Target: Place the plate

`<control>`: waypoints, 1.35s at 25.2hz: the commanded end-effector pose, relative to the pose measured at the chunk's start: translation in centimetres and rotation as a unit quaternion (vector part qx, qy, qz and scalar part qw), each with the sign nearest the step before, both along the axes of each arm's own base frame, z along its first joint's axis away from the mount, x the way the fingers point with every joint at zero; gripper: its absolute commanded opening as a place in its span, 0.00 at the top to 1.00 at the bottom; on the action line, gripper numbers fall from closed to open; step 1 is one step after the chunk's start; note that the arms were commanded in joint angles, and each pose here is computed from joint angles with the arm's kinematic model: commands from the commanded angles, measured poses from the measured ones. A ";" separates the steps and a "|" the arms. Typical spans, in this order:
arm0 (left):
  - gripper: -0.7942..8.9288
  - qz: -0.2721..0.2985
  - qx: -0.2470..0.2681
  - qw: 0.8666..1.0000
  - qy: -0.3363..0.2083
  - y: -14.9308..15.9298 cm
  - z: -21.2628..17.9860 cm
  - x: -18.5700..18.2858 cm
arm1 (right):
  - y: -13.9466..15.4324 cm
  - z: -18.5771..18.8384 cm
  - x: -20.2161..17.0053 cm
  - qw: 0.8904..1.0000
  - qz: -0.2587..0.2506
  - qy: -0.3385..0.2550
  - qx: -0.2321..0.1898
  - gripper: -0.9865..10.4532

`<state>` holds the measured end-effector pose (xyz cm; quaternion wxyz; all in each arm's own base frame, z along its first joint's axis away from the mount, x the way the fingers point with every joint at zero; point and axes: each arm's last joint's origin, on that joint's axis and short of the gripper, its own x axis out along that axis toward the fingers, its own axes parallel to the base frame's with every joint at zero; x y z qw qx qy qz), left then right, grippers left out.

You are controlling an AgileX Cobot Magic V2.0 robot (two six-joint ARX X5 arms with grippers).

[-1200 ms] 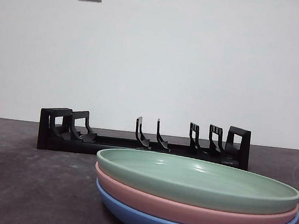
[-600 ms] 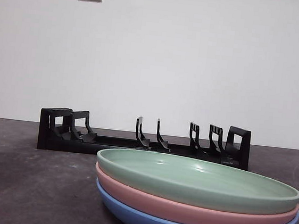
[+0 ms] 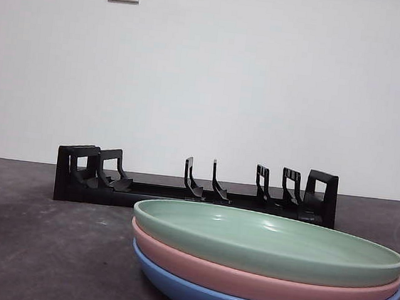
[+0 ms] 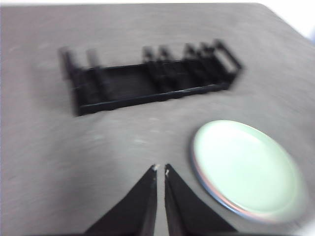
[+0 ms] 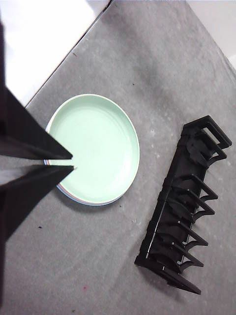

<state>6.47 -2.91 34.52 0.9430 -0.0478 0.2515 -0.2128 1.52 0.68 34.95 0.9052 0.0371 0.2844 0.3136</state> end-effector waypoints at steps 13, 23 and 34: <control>0.89 0.195 0.028 0.968 -0.155 3.0 -18.6 3.2 | 0.0 0.3 0.0 1.000 0.005 -0.003 0.006 0.90; 0.89 0.180 0.080 0.965 -0.171 2.8 -19.6 3.1 | 0.0 0.3 0.0 1.000 0.005 -0.003 0.006 0.90; 0.89 0.181 0.076 0.965 -0.172 2.8 -19.6 3.1 | 0.0 0.3 0.0 1.000 0.004 -0.003 0.006 0.90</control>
